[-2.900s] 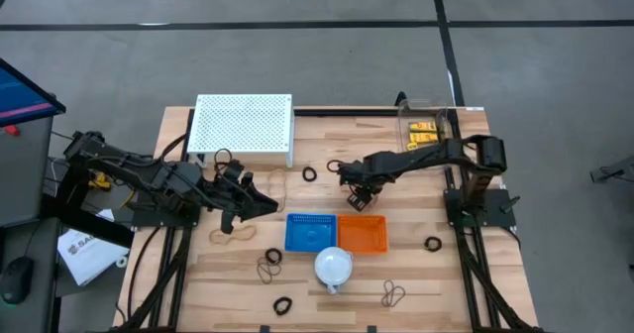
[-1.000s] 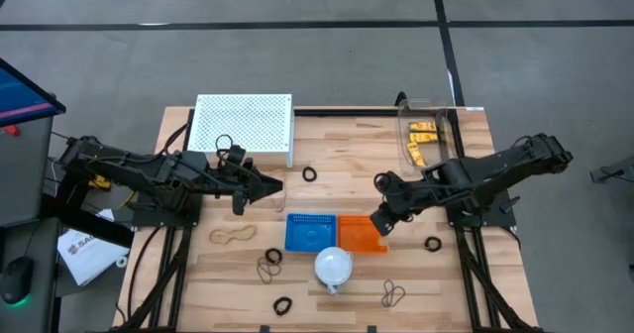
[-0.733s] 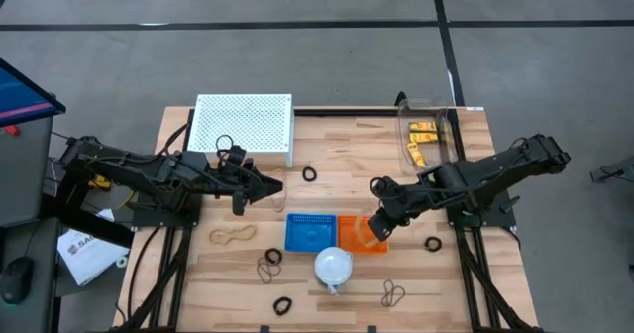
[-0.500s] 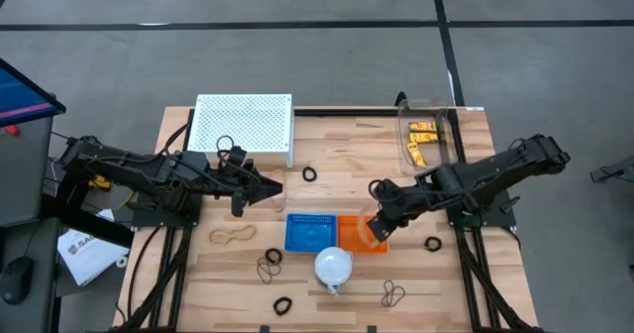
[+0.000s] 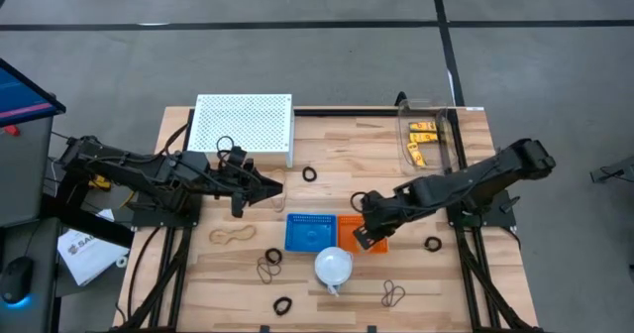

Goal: Pick & Place Office Desk Supplies
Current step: Put the top right brown rubber band into the orange basket

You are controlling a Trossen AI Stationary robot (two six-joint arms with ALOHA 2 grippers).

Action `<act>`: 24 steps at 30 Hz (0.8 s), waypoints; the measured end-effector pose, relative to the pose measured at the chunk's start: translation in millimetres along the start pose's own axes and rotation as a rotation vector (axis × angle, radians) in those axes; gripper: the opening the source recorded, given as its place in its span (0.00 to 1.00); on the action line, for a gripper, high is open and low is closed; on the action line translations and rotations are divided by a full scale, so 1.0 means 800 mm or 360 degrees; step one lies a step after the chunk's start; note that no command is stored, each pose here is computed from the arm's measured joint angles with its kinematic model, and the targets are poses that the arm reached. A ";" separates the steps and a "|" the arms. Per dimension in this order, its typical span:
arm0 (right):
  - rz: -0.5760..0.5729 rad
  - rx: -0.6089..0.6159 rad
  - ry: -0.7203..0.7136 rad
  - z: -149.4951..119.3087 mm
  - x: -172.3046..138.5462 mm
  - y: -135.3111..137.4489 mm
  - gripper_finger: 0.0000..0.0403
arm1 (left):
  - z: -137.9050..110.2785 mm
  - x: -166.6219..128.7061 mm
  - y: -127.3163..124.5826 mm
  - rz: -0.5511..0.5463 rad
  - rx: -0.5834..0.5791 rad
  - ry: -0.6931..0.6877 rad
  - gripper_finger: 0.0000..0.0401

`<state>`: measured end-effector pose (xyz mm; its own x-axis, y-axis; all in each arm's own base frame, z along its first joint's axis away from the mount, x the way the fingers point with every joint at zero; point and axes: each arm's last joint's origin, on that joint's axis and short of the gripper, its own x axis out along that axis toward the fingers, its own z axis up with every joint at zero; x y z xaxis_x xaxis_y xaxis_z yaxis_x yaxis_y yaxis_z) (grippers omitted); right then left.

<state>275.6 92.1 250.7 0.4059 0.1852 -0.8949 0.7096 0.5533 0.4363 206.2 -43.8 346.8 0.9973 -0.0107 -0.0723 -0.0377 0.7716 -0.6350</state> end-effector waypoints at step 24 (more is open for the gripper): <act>-0.0212 -0.0039 -0.0023 0.032 0.025 -0.017 0.05 | -0.001 0.000 -0.001 -0.0035 0.0026 0.0028 0.19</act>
<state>288.5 67.7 228.9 0.3177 0.0971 -0.9432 0.7435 0.5918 0.3113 206.2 -44.6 346.8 0.9967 -0.0388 -0.0719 -0.0146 0.7812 -0.6241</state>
